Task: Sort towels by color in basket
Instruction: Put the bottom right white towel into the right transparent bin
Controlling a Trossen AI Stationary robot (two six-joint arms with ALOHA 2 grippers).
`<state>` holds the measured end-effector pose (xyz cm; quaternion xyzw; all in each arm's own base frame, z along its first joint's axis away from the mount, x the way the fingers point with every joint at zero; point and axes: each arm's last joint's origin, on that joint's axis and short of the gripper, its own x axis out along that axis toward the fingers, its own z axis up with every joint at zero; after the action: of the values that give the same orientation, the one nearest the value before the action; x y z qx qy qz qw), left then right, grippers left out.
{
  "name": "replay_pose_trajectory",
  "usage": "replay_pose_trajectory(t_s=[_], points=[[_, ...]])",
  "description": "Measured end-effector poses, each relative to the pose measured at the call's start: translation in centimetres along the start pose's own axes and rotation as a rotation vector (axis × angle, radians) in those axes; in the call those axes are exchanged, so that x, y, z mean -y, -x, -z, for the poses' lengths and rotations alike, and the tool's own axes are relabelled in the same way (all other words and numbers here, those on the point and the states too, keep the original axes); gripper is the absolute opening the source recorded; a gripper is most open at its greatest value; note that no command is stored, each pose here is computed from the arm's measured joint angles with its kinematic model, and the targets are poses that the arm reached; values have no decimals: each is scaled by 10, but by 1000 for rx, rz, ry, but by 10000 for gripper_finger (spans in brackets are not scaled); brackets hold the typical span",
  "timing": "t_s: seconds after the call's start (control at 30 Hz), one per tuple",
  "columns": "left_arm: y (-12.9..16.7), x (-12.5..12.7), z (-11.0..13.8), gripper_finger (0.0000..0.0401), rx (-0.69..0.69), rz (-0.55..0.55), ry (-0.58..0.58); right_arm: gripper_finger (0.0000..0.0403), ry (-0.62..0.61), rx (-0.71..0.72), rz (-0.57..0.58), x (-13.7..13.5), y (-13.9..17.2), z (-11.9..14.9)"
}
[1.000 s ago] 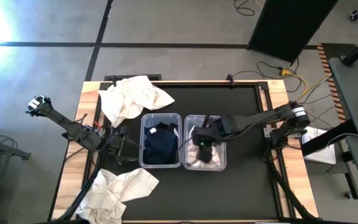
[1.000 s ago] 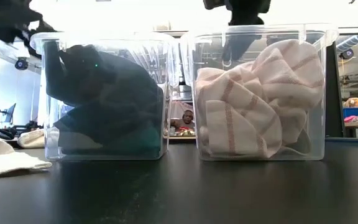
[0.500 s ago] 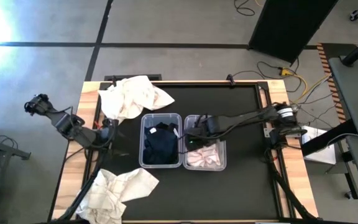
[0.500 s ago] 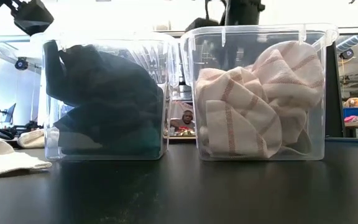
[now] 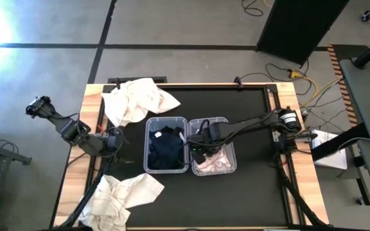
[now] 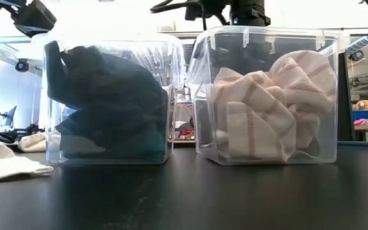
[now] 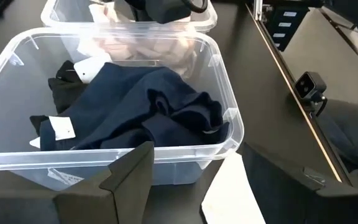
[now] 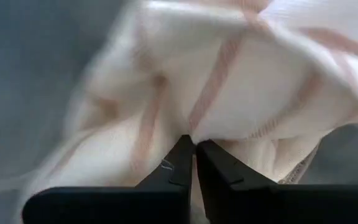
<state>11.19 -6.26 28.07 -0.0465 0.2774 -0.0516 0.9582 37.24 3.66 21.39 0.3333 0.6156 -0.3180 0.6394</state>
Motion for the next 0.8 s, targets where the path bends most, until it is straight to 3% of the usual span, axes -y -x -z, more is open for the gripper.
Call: replay_pose_trajectory(t_s=[0.17,0.27,0.37,0.47,0.57,0.67,0.8], points=[[6,-2,-2,231,-10,-3,24,13,37,86,-97,3,39,1],[13,-2,-8,231,-44,-11,82,11,139,139,-157,10,66,4],[17,1,-13,231,-96,6,155,12,335,170,-162,13,75,6],[14,8,-13,231,-159,45,219,12,620,234,-122,12,79,10],[7,19,-8,231,-242,79,273,12,914,263,-48,9,71,10],[2,32,2,231,-339,75,312,12,1157,186,6,2,45,10],[0,52,17,231,-445,79,343,12,1240,74,-6,-6,9,5]])
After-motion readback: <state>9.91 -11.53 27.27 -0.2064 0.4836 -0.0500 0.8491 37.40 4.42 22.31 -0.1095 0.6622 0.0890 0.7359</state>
